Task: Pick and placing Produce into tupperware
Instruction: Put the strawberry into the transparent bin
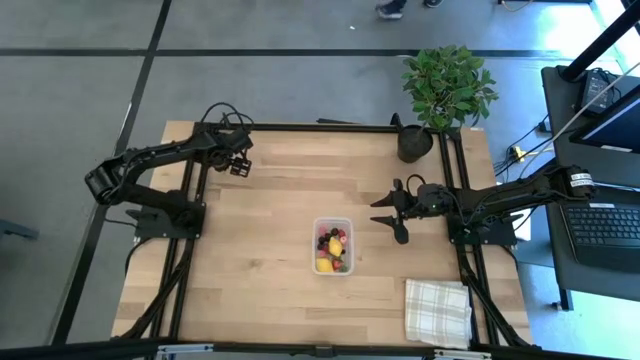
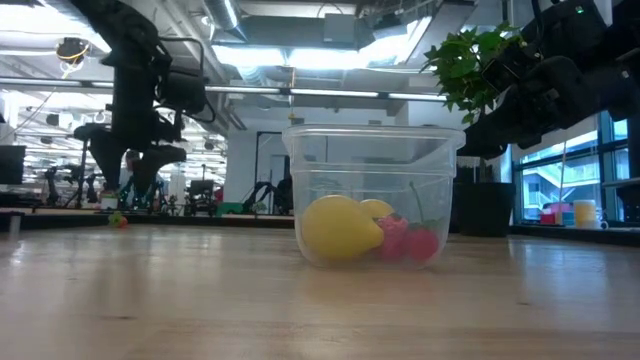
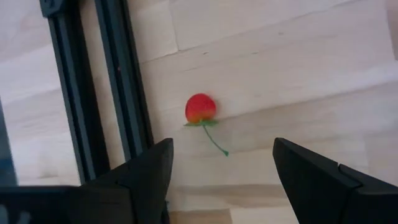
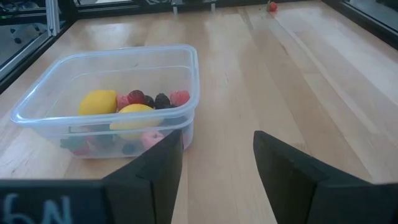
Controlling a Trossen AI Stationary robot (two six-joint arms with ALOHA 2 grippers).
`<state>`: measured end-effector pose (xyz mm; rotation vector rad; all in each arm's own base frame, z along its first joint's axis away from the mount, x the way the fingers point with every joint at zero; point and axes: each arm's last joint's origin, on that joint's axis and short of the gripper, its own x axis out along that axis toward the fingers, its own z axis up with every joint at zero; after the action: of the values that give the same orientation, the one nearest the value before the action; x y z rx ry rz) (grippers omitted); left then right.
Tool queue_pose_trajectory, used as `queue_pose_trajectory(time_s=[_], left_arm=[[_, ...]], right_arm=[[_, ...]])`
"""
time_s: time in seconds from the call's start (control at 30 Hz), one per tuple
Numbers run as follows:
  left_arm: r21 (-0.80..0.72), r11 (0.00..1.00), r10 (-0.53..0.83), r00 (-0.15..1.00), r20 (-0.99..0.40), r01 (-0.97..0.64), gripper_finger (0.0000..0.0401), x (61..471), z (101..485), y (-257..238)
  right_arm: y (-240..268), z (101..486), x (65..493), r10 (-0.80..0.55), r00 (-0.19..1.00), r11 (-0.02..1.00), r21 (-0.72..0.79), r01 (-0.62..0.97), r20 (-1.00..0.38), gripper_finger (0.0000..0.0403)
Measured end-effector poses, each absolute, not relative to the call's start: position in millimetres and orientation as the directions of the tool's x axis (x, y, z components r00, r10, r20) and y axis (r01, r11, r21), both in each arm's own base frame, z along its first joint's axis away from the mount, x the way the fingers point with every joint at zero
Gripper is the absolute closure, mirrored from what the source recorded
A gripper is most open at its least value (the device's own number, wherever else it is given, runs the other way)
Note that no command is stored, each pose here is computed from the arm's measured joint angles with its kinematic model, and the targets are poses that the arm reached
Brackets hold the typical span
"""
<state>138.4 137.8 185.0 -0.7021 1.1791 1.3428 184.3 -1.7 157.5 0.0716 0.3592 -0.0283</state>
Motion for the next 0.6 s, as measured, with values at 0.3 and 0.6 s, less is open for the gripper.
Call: queue_pose_trajectory(time_s=[0.3, 0.6], left_arm=[[0.200, 0.113, 0.378, -0.144, -0.914, -0.973, 0.0133, 133.4, 172.7, 142.2], [0.188, 0.068, 0.387, -0.147, -0.910, -0.980, 0.0133, 126.1, 158.5, 147.6]], right_arm=[[-1.7, 157.6, 184.4, -0.015, 0.936, 0.997, 0.063, 0.040, -0.351, 0.0205], [-1.7, 157.5, 184.3, -0.015, 0.936, 0.997, 0.063, 0.039, -0.352, 0.0205]])
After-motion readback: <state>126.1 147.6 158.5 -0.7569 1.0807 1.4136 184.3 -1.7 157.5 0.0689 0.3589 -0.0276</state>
